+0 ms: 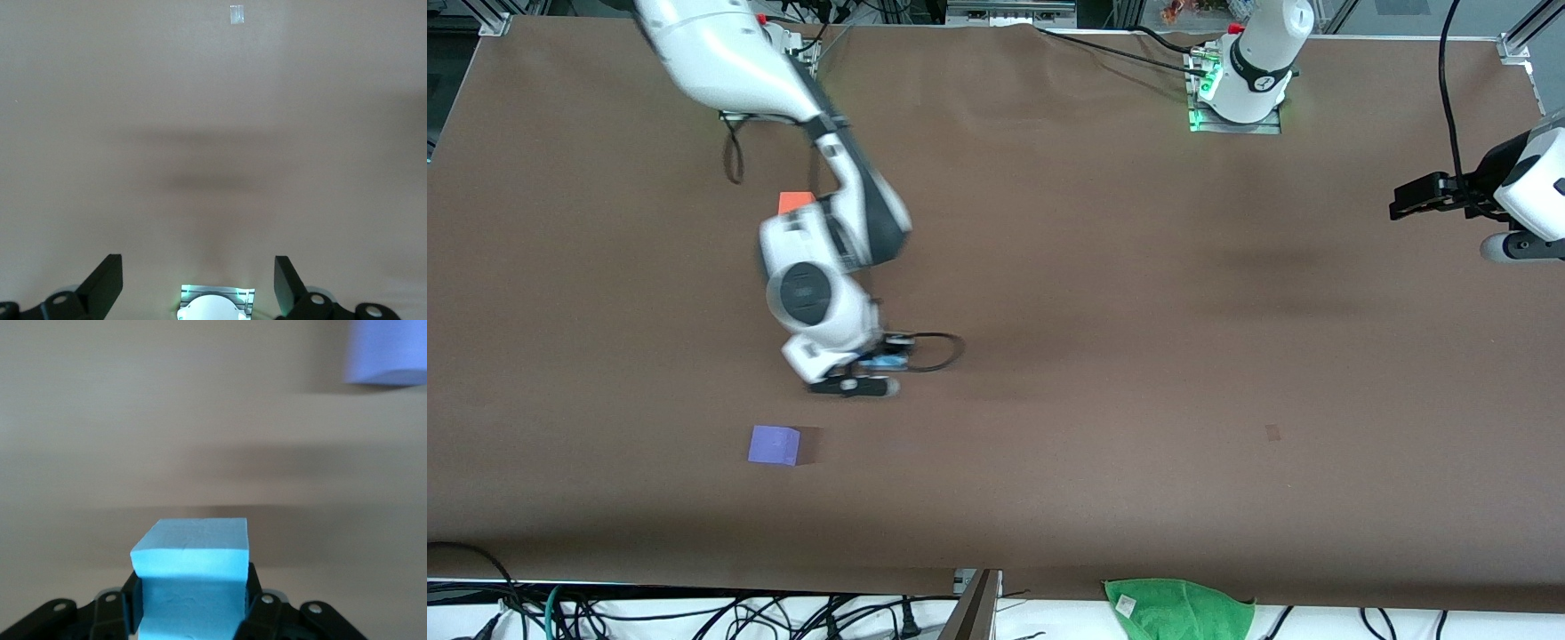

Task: Place blue block between orange and purple blocks
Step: 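Lower the block between the orange and purple blocks and open the right gripper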

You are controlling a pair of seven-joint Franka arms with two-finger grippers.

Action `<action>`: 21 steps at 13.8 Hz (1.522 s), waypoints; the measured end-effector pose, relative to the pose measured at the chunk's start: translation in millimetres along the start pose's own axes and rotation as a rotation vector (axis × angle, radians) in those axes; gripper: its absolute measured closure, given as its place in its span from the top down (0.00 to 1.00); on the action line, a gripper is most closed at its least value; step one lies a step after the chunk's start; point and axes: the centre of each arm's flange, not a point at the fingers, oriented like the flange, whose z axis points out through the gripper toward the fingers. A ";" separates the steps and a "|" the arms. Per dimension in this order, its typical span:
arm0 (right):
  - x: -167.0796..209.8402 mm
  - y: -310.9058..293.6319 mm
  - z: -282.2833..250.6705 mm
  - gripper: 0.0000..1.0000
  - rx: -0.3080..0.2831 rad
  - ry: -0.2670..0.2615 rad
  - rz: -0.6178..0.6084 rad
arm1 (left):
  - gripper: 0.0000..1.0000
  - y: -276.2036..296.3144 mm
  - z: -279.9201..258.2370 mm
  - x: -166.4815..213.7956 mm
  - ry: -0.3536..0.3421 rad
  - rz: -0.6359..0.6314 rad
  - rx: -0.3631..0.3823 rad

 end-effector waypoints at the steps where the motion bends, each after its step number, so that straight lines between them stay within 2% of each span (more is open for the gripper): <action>1: 2.0 47.4 1.9 0.59 0.003 -0.022 -0.009 | 1.00 0.6 0.2 0.2 -0.001 0.001 -0.003; 3: -2.2 115.2 13.0 0.59 0.023 -0.043 -0.002 | 1.00 0.9 0.4 0.3 -0.001 0.001 -0.006; 4: -7.5 129.7 20.5 0.59 0.031 -0.044 0.007 | 1.00 0.7 0.6 0.4 -0.001 0.001 -0.006; 7: -26.8 125.3 44.3 0.59 0.041 -0.045 0.009 | 1.00 -0.8 3.0 2.3 -0.006 -0.002 -0.007; 11: -48.4 120.9 64.3 0.59 0.044 -0.014 0.009 | 1.00 -0.2 5.3 4.0 -0.011 -0.001 -0.007; 21: -66.2 126.6 71.2 0.58 0.044 0.010 0.016 | 1.00 1.0 5.3 4.1 -0.010 0.001 -0.007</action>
